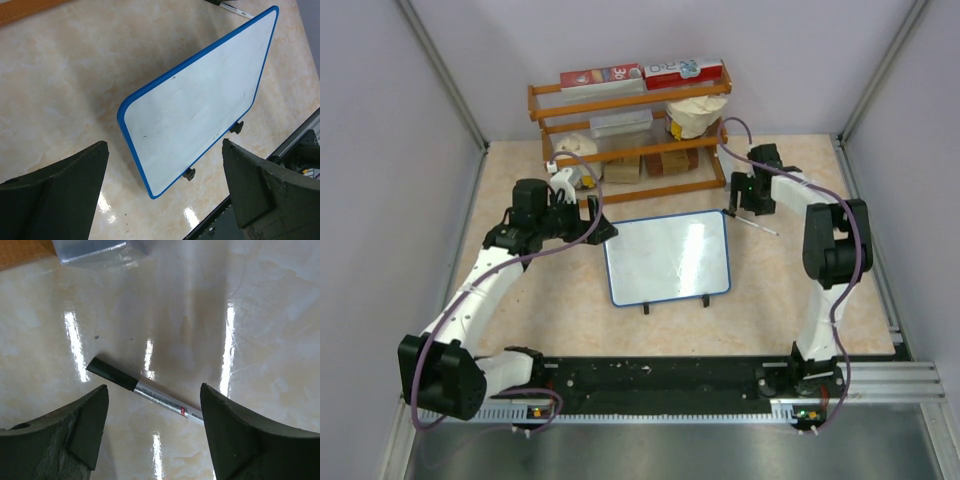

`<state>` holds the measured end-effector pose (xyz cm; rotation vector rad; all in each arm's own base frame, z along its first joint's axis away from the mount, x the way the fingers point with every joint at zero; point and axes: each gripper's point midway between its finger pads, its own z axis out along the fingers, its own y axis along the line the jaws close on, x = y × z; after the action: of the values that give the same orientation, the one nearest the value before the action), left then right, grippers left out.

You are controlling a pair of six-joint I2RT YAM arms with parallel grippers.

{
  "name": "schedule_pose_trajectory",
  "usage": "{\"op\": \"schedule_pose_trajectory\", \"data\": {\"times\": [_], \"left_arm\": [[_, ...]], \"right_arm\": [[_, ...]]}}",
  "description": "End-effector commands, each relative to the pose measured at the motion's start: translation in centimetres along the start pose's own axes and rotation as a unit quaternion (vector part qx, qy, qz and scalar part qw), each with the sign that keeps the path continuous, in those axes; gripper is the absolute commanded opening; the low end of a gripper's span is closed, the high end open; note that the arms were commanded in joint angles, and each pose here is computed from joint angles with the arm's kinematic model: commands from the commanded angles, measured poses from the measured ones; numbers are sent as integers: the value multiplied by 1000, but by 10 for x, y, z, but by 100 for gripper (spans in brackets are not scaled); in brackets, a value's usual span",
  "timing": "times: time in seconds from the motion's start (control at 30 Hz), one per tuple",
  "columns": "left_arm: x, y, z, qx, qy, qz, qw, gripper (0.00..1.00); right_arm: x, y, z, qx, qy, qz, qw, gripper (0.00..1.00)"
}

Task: Write a sentence on the whiteboard
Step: Pick up the whiteboard marker at the center of the board.

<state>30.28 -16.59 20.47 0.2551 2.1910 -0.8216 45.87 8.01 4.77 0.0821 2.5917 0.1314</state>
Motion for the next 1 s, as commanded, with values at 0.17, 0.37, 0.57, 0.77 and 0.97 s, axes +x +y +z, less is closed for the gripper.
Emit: {"op": "schedule_pose_trajectory", "data": {"times": [0.17, 0.37, 0.57, 0.77, 0.97], "left_arm": [[-20, -17, -4, 32, -21, 24, 999, 98], [-20, -16, -4, 29, -23, 20, 999, 98], [-25, -23, -12, 34, -32, 25, 999, 98], [-30, -36, -24, 51, -49, 29, 997, 98], [-31, -40, -30, 53, -51, 29, 997, 98]], "right_arm": [[17, 14, 4, -21, 37, -24, 999, 68], [39, 7, 15, 0, 83, -17, 996, 52], [51, 3, 22, 10, 106, -13, 994, 32], [58, 2, 19, 8, 115, -14, 993, 0], [61, 1, 9, 11, 111, -9, 994, 0]]}}
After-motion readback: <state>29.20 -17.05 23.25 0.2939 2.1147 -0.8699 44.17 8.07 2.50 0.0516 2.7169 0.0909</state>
